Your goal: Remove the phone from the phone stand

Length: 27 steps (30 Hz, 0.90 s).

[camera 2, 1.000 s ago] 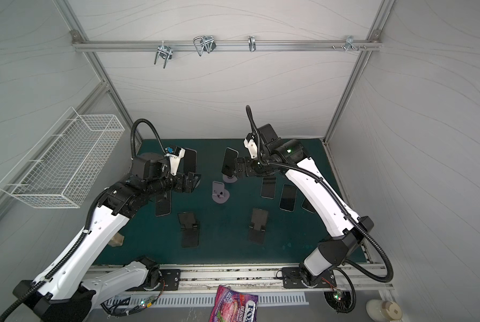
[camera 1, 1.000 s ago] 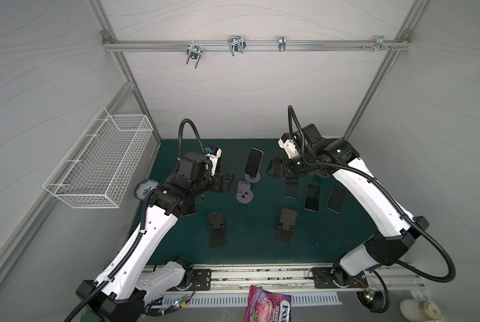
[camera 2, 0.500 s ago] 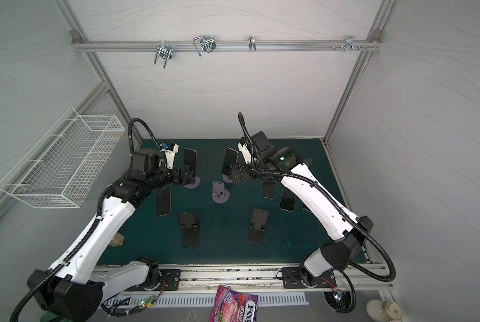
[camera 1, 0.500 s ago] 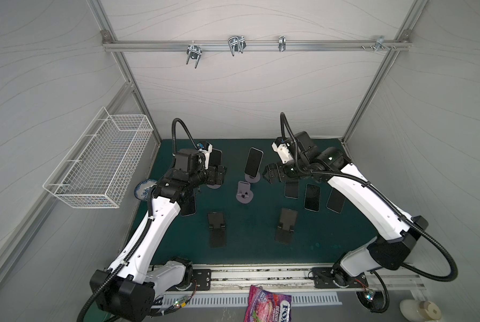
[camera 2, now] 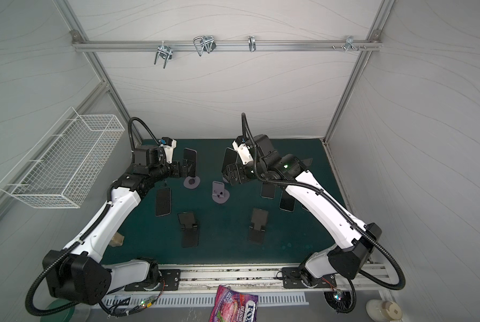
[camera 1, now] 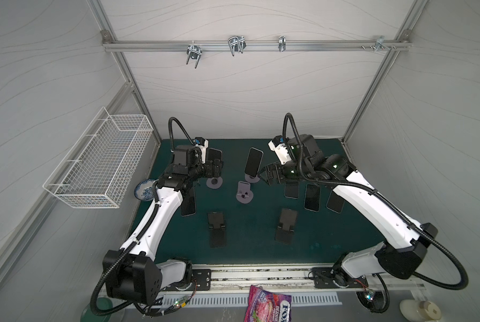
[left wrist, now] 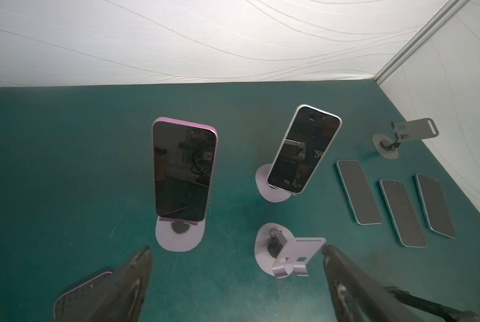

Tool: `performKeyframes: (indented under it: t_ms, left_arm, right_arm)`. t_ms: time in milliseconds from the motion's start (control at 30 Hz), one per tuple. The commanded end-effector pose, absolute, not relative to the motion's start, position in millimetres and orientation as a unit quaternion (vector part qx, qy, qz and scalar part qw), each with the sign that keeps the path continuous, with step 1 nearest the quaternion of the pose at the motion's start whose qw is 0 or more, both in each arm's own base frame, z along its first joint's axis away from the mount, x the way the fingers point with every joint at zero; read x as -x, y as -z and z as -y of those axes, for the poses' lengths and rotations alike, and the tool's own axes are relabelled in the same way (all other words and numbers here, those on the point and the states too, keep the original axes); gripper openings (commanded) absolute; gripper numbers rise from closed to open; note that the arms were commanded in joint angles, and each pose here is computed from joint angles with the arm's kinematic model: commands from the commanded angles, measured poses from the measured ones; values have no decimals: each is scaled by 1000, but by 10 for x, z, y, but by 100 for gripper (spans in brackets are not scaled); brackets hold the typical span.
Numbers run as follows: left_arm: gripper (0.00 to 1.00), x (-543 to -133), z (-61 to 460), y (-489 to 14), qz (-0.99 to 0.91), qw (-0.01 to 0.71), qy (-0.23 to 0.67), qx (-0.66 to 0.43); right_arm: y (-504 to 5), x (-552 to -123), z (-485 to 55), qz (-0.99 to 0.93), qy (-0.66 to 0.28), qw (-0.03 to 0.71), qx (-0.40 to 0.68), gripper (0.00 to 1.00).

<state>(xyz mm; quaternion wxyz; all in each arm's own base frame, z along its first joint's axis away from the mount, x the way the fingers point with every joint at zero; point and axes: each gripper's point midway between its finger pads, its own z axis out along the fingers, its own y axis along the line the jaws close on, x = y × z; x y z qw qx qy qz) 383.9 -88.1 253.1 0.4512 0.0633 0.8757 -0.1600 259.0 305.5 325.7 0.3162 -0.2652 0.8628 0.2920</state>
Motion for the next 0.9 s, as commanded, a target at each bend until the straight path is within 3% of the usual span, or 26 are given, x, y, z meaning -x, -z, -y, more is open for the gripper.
performKeyframes:
  t_ms: [0,167,433,867]
  left_arm:
    - [94,-4027,795,-2550,-866,469,162,-63]
    - [92,-4118,774,-2558,-859,472,182,-78]
    - [91,-4210,762,-2379,-858,475,149,-128]
    - [91,-4336,839,-2205,-863,447,183,-150]
  right_arm:
    - [-3281,-2521,-3261,-843,-330,310,291,92]
    - [-3265,-2453,-3475,-829,-368,285,311,90]
    - [-3392,-2481,-3626,-806,-395,305,317,87]
    - [-3150,-2672,-3639,-840,-361,292,280,91]
